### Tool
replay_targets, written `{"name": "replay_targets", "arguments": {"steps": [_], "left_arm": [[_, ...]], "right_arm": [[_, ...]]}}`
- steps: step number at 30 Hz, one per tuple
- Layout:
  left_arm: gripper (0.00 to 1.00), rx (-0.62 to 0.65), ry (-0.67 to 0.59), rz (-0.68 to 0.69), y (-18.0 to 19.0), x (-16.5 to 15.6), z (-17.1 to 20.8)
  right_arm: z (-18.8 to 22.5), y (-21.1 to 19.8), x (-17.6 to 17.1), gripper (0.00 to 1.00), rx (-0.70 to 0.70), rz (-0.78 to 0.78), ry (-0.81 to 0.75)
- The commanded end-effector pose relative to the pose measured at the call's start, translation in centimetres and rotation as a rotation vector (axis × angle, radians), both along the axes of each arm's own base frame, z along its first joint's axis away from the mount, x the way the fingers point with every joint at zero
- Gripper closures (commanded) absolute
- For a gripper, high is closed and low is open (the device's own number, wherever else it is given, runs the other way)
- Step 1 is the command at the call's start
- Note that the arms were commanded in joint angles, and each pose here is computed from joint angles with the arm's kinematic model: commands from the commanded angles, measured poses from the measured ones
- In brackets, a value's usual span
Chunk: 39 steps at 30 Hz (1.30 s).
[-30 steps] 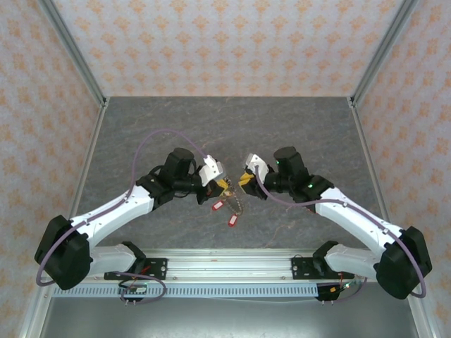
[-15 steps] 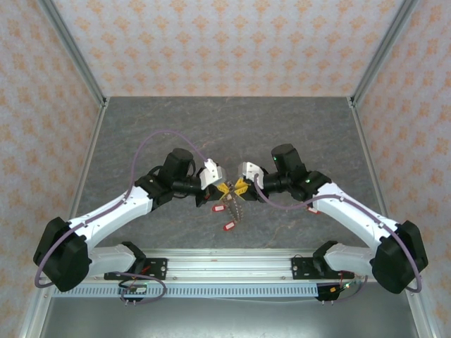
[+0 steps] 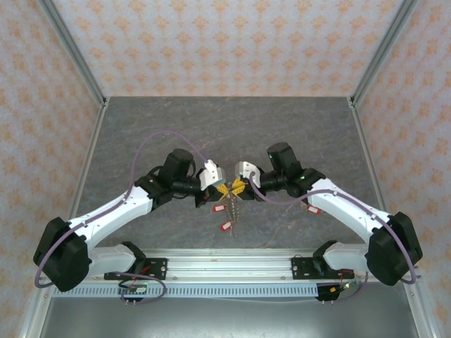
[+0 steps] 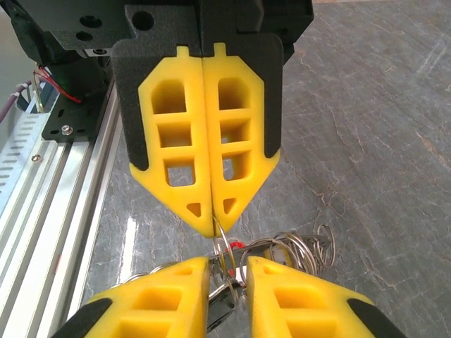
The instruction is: Put the keys on the keyring
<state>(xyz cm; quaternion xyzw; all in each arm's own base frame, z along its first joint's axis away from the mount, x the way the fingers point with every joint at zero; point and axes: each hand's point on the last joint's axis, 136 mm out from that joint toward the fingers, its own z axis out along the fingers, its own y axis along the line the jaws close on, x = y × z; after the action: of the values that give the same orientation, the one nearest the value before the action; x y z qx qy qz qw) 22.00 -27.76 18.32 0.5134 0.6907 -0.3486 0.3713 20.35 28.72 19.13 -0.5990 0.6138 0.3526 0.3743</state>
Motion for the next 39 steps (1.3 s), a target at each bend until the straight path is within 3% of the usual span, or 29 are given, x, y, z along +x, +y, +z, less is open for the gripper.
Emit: {"name": "replay_targets", "arguments": {"steps": [1, 16, 19, 25, 39], "left_arm": [[1.0, -0.031, -0.045, -0.029, -0.3, -0.3, 1.3], [1.0, -0.033, -0.066, -0.02, -0.3, -0.1, 1.8], [1.0, -0.031, -0.064, -0.015, -0.2, -0.1, 1.7], [1.0, -0.022, -0.074, 0.032, 0.1, 0.6, 1.5], [0.88, 0.062, -0.065, 0.027, -0.1, 0.9, 0.8]], "right_arm": [[1.0, 0.3, 1.0, 0.78, 0.037, -0.022, -0.055], [-0.6, 0.0, -0.2, 0.74, 0.004, 0.017, 0.022], [-0.6, -0.1, -0.4, 0.77, 0.002, 0.021, 0.031], [-0.2, 0.0, -0.2, 1.0, 0.004, 0.008, 0.03], [1.3, 0.2, 0.0, 1.0, -0.015, -0.029, 0.038]]}}
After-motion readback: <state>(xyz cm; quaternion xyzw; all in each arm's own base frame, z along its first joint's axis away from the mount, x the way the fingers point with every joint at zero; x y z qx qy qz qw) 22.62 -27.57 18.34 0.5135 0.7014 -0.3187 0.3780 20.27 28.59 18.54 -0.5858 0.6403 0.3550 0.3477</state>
